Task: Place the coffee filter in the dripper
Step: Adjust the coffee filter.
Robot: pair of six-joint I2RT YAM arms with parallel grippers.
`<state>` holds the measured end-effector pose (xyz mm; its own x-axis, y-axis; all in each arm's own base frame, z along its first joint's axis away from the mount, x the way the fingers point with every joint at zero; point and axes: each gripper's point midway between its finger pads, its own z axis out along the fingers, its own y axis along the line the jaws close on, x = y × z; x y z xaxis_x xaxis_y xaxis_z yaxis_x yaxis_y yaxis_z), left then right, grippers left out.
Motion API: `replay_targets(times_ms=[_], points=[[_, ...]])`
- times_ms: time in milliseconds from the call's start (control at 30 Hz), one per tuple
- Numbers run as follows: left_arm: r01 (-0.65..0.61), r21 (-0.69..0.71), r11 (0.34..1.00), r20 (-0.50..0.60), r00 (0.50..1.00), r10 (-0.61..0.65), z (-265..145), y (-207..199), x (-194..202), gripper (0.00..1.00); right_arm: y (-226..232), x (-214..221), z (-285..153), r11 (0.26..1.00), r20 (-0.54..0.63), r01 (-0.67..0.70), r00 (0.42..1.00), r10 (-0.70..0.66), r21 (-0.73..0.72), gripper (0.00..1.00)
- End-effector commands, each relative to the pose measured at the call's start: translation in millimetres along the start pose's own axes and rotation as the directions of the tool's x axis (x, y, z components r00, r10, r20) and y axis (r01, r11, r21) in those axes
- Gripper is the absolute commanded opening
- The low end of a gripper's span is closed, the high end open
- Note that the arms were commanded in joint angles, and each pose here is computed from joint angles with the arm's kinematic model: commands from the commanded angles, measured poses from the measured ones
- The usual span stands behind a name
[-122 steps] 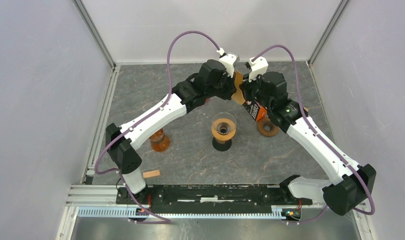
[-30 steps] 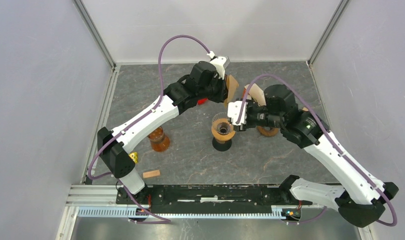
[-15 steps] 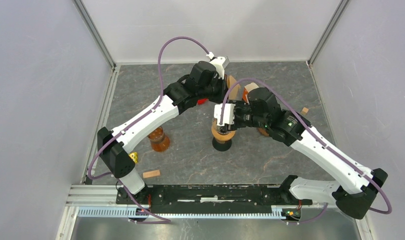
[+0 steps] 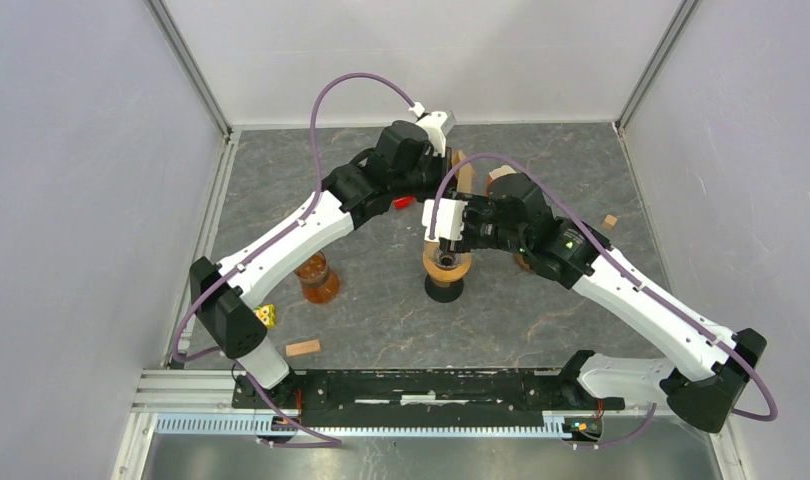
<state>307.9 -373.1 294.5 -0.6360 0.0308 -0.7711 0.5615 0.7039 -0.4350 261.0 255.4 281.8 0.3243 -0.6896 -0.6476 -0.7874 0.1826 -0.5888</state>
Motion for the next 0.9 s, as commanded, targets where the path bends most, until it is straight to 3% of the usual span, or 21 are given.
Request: replay_targets(times_ms=[0, 400, 867], points=[[0.033, 0.049, 0.998, 0.06, 0.998, -0.036, -21.9, -14.6, -20.5, 0.02, -10.9, 4.3, 0.0, 0.998, -0.027, -0.011, 1.0, 0.012, 0.065, 0.56], [0.024, 0.054, 0.998, 0.075, 0.997, -0.028, -27.2, -12.1, -25.4, 0.02, -8.6, 17.5, -7.9, 0.998, -0.101, 0.042, 0.994, -0.037, 0.041, 0.6], [0.05, 0.129, 0.99, 0.049, 0.997, -0.057, -31.3, -26.5, -24.2, 0.02, -27.9, 34.7, -13.8, 0.984, -0.229, 0.136, 0.967, -0.108, 0.111, 0.62]])
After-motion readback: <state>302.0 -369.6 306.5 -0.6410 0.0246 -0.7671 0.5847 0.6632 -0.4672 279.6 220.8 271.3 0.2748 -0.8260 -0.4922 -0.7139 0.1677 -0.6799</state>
